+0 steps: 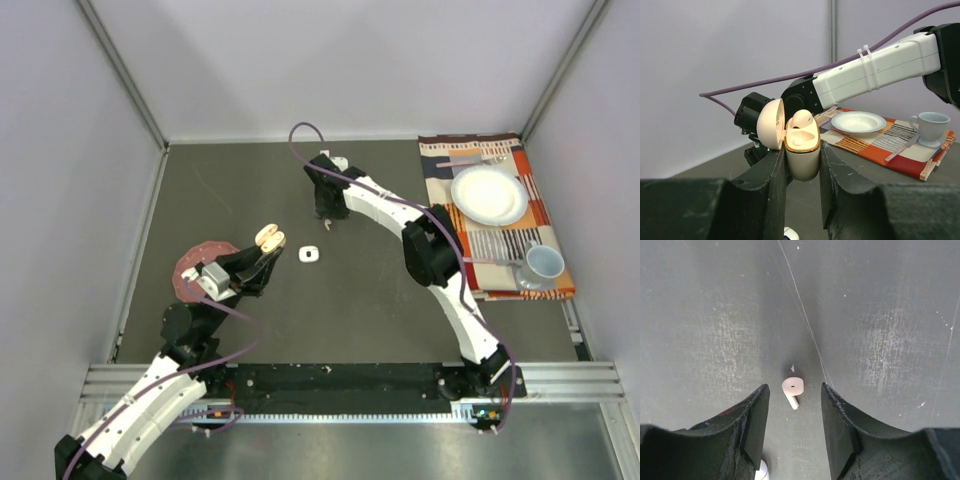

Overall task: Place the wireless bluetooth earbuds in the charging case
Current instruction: Pick up the left earbud from the center of the board.

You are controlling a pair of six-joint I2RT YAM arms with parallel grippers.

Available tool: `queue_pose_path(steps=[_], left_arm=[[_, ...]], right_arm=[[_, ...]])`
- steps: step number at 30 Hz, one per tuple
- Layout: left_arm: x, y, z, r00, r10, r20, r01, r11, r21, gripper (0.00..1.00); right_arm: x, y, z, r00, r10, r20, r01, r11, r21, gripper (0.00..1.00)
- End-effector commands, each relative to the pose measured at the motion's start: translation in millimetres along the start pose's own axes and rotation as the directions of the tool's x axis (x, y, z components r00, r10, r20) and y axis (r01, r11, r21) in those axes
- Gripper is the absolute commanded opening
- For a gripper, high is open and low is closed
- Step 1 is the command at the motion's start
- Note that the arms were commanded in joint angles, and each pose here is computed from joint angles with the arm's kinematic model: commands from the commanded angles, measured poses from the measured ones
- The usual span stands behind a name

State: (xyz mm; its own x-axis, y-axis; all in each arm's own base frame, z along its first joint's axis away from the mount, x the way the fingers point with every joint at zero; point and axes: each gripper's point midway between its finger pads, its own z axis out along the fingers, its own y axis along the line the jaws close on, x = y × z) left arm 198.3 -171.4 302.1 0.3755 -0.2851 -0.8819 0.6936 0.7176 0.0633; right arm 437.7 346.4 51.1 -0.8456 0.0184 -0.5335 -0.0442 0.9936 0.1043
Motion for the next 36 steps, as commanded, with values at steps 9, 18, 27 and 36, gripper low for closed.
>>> queue_pose_path(steps=[9,18,27,36], left_arm=[[-18.4,2.1,2.1,0.998,0.015,0.058,-0.014,1.0,-0.013,0.0],[-16.3,4.9,1.0,0.999,0.02,0.051,-0.018,0.999,-0.029,0.0],[-13.3,5.1,1.1,0.999,0.021,0.041,-0.02,0.999,-0.029,0.0],[-13.3,6.0,0.4,0.999,0.023,0.04,-0.022,0.999,-0.033,0.0]], right_arm=[[4.7,8.1,8.7,1.0,0.011,0.004,-0.011,1.0,0.021,0.41],[6.2,10.1,15.0,1.0,0.011,0.005,-0.011,0.999,0.032,0.39],[17.4,7.0,20.8,1.0,-0.003,-0.012,0.004,0.998,0.059,0.37],[20.4,7.4,25.7,1.0,-0.013,-0.009,0.013,0.997,0.073,0.35]])
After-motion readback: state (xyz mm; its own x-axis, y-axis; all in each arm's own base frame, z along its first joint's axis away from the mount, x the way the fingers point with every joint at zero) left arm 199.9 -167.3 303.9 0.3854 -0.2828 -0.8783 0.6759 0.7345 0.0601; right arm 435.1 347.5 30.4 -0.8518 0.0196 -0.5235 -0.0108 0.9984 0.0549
